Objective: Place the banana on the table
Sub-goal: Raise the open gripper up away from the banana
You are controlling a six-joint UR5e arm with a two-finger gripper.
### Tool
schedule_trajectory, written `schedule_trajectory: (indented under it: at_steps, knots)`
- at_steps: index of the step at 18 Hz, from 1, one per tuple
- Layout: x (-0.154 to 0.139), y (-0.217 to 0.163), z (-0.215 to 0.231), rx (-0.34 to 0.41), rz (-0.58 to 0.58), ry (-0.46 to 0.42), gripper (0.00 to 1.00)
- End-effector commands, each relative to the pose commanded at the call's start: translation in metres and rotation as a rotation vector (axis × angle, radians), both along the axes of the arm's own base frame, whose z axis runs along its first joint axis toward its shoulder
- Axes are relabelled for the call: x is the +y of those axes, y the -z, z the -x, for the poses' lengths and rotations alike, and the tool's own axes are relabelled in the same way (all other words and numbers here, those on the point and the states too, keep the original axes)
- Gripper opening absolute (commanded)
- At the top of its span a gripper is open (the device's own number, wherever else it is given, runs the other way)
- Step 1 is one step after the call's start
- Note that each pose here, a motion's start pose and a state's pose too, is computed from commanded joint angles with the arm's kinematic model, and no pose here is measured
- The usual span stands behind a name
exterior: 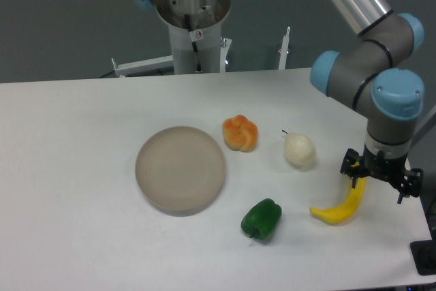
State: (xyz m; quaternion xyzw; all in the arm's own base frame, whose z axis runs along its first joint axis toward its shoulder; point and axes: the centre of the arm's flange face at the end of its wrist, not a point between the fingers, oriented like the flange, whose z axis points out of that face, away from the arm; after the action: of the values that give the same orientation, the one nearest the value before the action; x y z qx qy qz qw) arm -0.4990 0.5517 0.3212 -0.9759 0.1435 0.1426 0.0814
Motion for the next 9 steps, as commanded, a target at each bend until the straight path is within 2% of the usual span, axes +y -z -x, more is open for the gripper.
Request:
schedule_trajectory:
  at_steps: [5,9]
  knots:
    - [0.034,-0.007,-0.036,0.016,-0.019,0.04,1.0]
    - [0.046,-0.009,-0.05,0.068,-0.011,0.063,1.0]
